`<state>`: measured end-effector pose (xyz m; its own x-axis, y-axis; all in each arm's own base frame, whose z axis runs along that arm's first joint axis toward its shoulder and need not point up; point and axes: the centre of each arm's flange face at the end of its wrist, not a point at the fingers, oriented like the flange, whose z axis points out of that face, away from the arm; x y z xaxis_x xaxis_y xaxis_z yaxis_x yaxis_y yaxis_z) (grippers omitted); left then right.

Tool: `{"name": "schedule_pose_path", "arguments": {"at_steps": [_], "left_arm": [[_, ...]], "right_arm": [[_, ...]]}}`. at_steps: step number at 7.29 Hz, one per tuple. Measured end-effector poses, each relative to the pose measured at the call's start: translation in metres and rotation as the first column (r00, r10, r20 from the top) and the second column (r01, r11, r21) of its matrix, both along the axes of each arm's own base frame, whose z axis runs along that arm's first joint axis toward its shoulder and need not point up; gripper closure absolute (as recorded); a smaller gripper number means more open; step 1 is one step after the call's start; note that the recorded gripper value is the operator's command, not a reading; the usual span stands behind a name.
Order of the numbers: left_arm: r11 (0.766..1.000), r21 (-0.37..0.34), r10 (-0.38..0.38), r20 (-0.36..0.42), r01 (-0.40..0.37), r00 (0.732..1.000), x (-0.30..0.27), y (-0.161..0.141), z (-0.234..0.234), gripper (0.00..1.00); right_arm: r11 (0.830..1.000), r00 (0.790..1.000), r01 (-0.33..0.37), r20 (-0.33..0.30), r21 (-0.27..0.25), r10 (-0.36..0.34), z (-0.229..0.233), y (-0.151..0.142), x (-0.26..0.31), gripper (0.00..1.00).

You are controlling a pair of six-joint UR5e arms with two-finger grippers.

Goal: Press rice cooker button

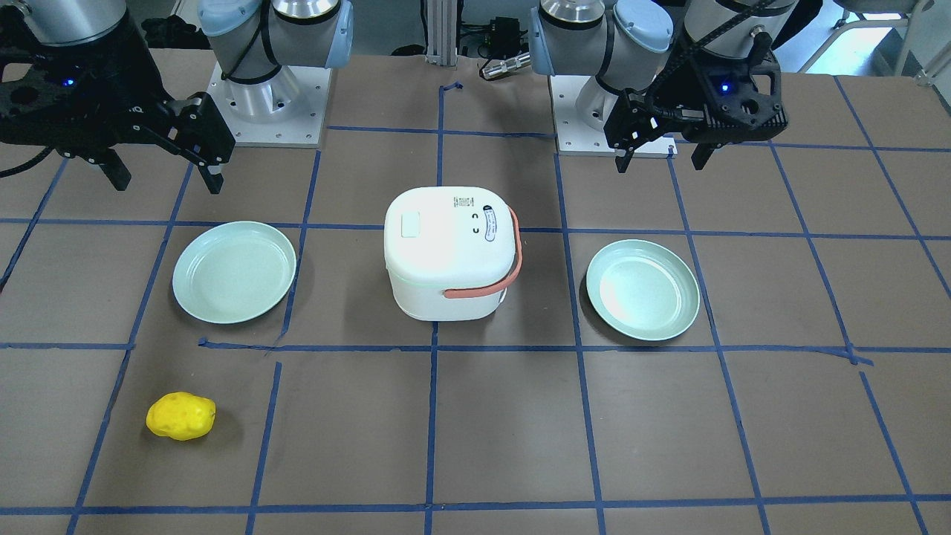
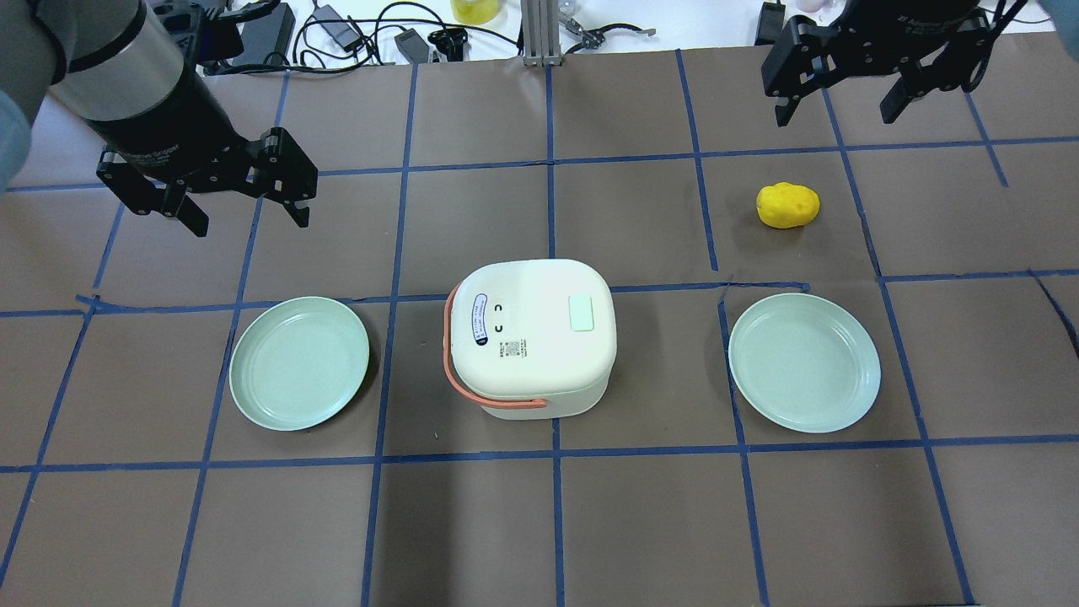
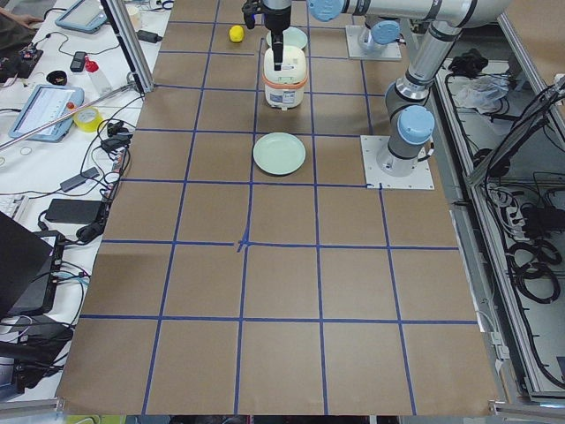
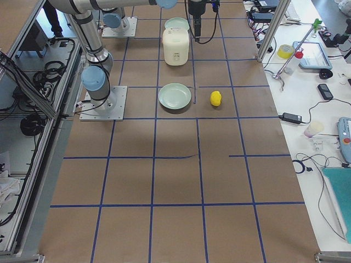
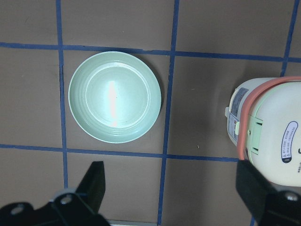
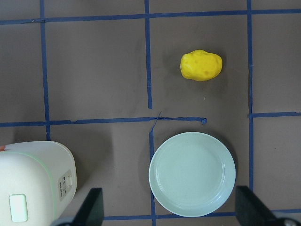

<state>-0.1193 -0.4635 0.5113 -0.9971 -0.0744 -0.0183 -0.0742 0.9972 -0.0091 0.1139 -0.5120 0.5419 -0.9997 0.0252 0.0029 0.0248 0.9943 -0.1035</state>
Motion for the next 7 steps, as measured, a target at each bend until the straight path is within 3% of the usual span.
{"name": "schedule_pose_path", "arguments": {"at_steps": [4,5,6,7], "left_arm": [[1.0,0.0,0.001,0.0,-0.001,1.0,0.0,0.0,0.0,0.0],[1.0,0.0,0.0,0.0,0.0,1.0,0.0,0.0,0.0,0.0],[1.0,0.0,0.0,0.0,0.0,1.0,0.0,0.0,0.0,0.0],[1.0,0.0,0.0,0.0,0.0,1.0,0.0,0.0,0.0,0.0]], "right_arm": [[1.0,1.0,0.0,0.002,0.0,0.0,-0.0002,0.0008,0.0009,0.0],[1.0,1.0,0.0,0.002,0.001,0.0,-0.0007,0.0009,0.001,0.39],[1.0,1.0,-0.001,0.008,0.001,0.001,-0.0008,0.0009,0.0018,0.71],[1.0,1.0,-0.004,0.027,0.0,0.004,-0.0005,0.001,0.0043,0.81]]}}
